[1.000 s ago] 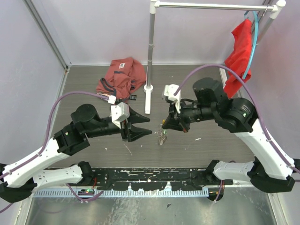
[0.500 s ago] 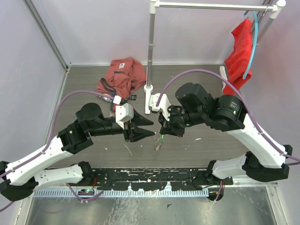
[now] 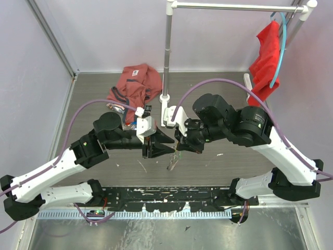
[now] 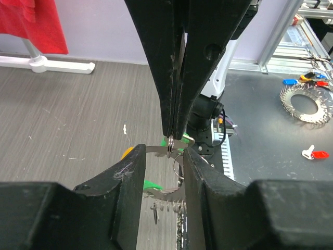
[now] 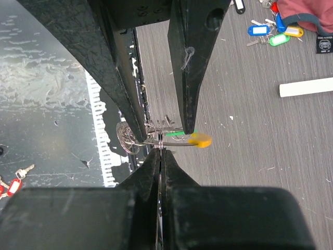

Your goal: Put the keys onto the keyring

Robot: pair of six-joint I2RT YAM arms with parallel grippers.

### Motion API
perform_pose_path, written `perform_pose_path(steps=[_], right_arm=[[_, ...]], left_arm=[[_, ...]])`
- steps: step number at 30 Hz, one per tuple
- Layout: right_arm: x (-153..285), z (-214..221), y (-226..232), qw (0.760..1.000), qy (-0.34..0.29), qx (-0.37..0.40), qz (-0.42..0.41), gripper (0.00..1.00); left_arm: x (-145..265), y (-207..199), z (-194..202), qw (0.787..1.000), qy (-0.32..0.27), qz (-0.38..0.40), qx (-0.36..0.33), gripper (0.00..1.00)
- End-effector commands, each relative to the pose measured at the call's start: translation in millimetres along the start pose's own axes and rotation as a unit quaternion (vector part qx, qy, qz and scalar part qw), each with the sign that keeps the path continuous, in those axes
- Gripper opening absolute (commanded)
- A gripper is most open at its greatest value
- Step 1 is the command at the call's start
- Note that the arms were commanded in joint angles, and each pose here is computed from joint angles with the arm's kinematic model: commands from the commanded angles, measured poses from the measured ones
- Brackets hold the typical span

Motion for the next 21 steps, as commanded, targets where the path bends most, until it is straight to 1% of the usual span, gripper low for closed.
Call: perform_pose_path(steps=[1, 6, 13, 19, 21], right_arm=[[3.3, -12.0, -2.1, 0.999, -0.036, 0.016, 0.011, 0.01], [0.5, -11.7, -2.0, 0.999, -0.034, 0.014, 0.009, 0.01], [-0.6, -12.2, -2.0, 0.999, -0.036, 0.015, 0.010, 0.01], [-3.5, -11.2, -2.1, 0.999, -0.034, 0.015, 0.009, 0.01], [-4.7, -9.9, -2.3, 0.999, -0.029, 0.014, 0.009, 0.01]], left_arm=[[1.0, -6.7, -14.3, 1.000, -0.011, 0.023, -0.013, 0.39], [1.3, -6.9, -14.6, 1.000, -0.011, 0.023, -0.014, 0.31], [-0.8, -6.7, -14.2, 1.000, -0.007, 0.028, -0.012, 0.32], [-1.3, -7.2, -16.1, 0.999, -0.008, 0.032, -0.013, 0.25], [-1.1, -7.5, -16.7, 0.999, -0.009, 0.032, -0.014, 0.25]])
Point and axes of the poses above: each gripper's point midway between its finger pads, its own x axis back along the fingers, its own y axis along the line the jaws close on, z = x × y, the point moved 9 cm from there along x, back along the fingers, and after that the axes turned 9 degrees about x, right-handed, at the moved point
